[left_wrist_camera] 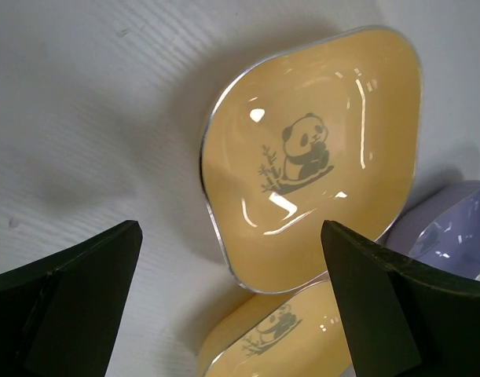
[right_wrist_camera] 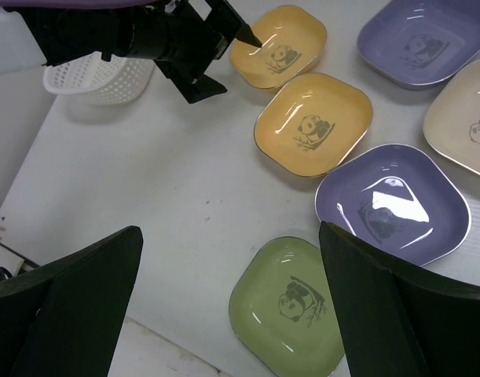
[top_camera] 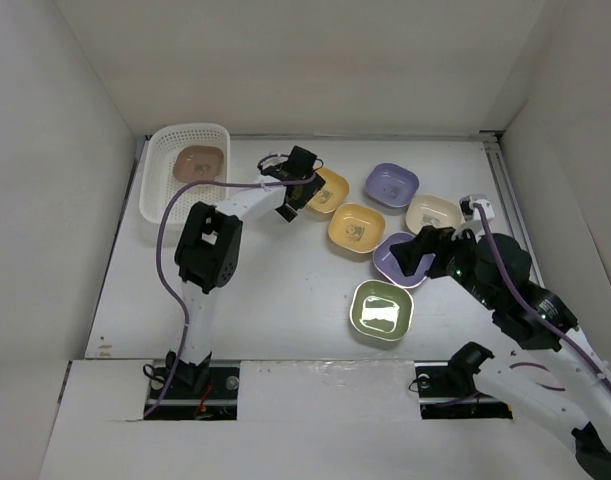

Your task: Place the plates into the plastic bin on the countertop

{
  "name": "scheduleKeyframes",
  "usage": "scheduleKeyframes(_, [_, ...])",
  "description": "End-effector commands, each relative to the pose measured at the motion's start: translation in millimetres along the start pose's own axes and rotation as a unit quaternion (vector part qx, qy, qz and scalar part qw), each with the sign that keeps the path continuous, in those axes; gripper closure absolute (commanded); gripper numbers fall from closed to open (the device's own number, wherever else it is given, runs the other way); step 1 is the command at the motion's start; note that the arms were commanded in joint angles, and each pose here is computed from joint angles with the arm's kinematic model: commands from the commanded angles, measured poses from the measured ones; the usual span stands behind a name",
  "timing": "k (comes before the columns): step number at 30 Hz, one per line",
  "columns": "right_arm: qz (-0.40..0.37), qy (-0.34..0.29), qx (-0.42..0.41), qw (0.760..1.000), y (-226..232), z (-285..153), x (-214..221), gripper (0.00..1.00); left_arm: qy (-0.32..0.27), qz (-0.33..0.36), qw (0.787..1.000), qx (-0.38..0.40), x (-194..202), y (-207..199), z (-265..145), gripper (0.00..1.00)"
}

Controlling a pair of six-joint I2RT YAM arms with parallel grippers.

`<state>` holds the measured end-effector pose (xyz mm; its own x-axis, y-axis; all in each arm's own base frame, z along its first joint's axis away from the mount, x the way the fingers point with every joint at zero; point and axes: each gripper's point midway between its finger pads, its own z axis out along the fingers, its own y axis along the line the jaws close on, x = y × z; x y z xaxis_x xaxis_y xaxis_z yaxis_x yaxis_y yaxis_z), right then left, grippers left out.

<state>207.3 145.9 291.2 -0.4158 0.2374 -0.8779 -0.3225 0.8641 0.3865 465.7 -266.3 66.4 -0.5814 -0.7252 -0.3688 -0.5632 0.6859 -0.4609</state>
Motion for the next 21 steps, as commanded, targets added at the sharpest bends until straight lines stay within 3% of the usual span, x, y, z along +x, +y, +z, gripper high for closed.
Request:
scheduleKeyframes(1, [0.000, -0.016, -0.003, 1.000, 3.2, -5.1, -9.9, 0.00, -0.018, -0.027, 0.999, -0.017, -10.3, -1.8, 6.8, 0.04])
scheduleKeyframes(5, [0.001, -0.020, -0.005, 1.000, 3.5, -7.3, -11.4, 0.00, -0.009, -0.034, 0.998, -0.048, -1.9, 9.8, 22.5, 0.23])
scheduleKeyframes(6, [0.001, -0.020, -0.005, 1.000, 3.5, -7.3, -11.4, 0.00, -0.009, -0.034, 0.998, -0.048, -1.9, 9.9, 22.5, 0.33])
scheduleKeyframes(7, [0.001, -0.020, -0.005, 1.000, 3.5, -7.3, -11.4, 0.00, -0.007, -0.038, 0.998, -0.053, 0.5, 13.1, 27.2, 0.34])
scheduleKeyframes(9, [-0.003, -0.024, -0.007, 1.000, 3.4, -9.6, -12.9, 0.00, -0.006, -0.037, 0.998, -0.058, 2.4, 15.9, 30.7, 0.56])
scheduleKeyframes(10, [-0.003, -0.024, -0.007, 1.000, 3.4, -9.6, -12.9, 0.00, -0.005, -0.036, 0.997, -0.062, 4.3, 18.7, 34.1, 0.74])
scheduleKeyframes(13, [-0.003, -0.024, -0.007, 1.000, 3.4, -9.6, -12.9, 0.00, -0.002, -0.037, 0.997, -0.072, 6.4, 21.7, 38.2, 1.00])
scheduleKeyframes(16, [-0.002, -0.028, -0.009, 1.000, 3.7, -11.9, -14.4, 0.00, -0.010, -0.051, 0.996, -0.067, -11.3, 17.5, 34.5, 1.00])
scheduleKeyframes(21, [-0.003, -0.022, -0.011, 1.000, 3.7, -10.5, -10.2, 0.00, -0.082, -0.042, 0.995, 0.028, -81.4, -38.3, -9.6, 1.00])
